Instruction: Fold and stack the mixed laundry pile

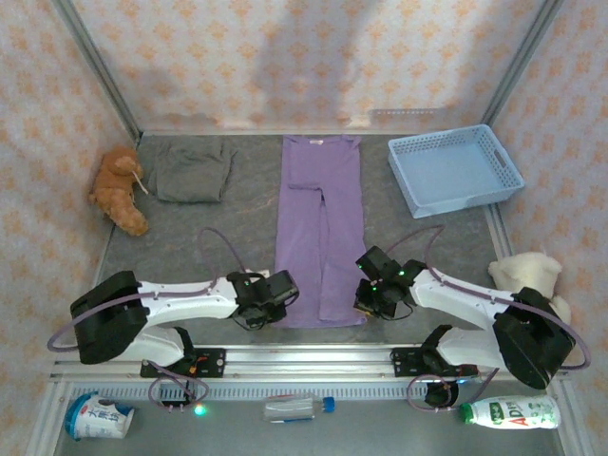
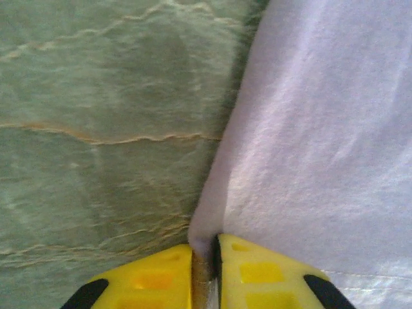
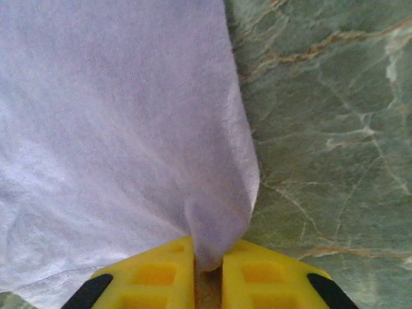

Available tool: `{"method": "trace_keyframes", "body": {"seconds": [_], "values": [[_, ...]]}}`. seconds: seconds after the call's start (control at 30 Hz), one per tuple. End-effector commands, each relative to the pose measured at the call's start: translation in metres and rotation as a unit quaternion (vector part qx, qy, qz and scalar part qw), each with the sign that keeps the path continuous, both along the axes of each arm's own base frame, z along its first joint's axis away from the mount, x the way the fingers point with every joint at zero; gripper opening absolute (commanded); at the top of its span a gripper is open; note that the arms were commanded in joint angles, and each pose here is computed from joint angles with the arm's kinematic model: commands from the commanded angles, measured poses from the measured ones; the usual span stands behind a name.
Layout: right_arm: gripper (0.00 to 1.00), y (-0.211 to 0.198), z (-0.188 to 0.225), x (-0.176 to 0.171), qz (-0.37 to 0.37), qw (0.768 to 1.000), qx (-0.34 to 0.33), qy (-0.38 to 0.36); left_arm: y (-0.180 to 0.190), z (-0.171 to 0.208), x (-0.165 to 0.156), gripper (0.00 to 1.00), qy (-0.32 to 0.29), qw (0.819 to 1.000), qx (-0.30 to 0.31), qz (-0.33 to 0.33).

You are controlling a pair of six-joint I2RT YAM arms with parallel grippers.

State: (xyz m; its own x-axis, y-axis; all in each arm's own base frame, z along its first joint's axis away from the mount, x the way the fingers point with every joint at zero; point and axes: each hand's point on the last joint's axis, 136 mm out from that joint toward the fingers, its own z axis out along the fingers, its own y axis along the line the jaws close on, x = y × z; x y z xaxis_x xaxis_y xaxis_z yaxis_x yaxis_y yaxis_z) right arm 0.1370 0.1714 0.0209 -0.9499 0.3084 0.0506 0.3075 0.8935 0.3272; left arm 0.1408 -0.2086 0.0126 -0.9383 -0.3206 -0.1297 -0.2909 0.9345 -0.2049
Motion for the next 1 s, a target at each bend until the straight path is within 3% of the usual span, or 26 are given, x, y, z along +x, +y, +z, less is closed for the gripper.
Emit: {"method": "trace_keyframes", "body": {"seconds": [0.0, 0.1, 0.27, 0.63, 0.97], "values": [[0.07, -0.001, 0.015, 0.014, -0.011, 0.999, -0.006, -0.04, -0.057, 0.017, 0.025, 0.03, -0.044, 0.995, -0.092, 0.002], [0.0, -0.001, 0.027, 0.022, -0.009, 0.998, -0.011, -0.06, -0.053, 0.029, 0.032, 0.0, -0.06, 0.996, -0.072, 0.009], [0.0, 0.001, 0.052, 0.046, -0.016, 0.995, -0.016, -0.102, -0.049, 0.057, 0.053, 0.0, -0.09, 0.993, -0.077, 0.027], [0.0, -0.016, 0.103, 0.129, -0.088, 0.985, -0.012, -0.146, -0.015, 0.124, 0.147, 0.0, -0.136, 0.987, -0.075, 0.052], [0.0, -0.012, 0.099, 0.216, -0.123, 0.984, -0.016, -0.125, -0.006, 0.116, 0.229, 0.0, -0.107, 0.989, -0.074, 0.065]]}}
